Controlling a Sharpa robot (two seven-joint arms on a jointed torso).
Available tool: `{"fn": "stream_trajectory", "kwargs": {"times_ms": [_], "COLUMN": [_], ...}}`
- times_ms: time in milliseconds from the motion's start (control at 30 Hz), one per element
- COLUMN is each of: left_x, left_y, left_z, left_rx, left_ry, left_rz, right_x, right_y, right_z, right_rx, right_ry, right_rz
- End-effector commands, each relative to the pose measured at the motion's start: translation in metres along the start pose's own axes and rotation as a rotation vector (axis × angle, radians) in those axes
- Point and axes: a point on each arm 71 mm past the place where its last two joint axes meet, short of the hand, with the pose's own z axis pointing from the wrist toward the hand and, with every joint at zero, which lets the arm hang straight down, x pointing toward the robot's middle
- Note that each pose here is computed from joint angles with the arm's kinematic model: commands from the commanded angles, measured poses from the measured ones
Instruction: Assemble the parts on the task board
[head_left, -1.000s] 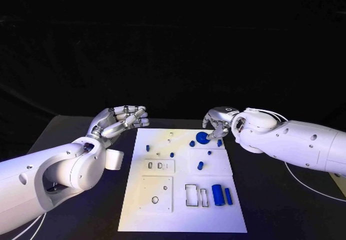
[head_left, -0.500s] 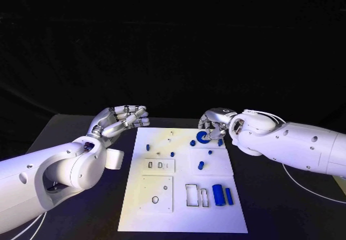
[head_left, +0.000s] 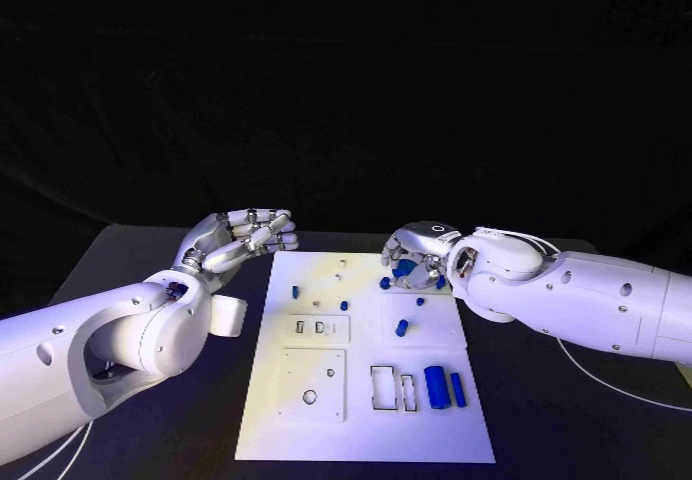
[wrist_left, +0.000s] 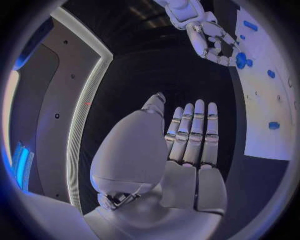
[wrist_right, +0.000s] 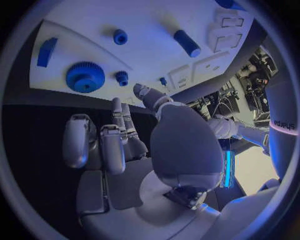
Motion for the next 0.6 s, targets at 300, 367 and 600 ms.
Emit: {"fn": "stream_trajectory", "kwargs": {"times_ms": [300, 367, 600], "left_x": [0.0012, 0.0011, 0.0003], "left_y": [-0.0010, -0.0011, -0.0012], "left_z": [0.0015, 0.0014, 0.0011], "left_rx": [0.003, 0.003, 0.000], "left_ry": [0.016, 0.016, 0.015], "left_rz": [-0.012, -0.011, -0.011], "right_x": [0.0073, 0.0081, 0.0116], "right_y": [0.0012, 0.0008, 0.0042], "right_z": [0.0044, 0.0049, 0.0064], "right_rx": [0.024, 0.028, 0.020], "right_ry": [0.018, 0.021, 0.027], "right_rz": [-0.066, -0.070, -0.069]}}
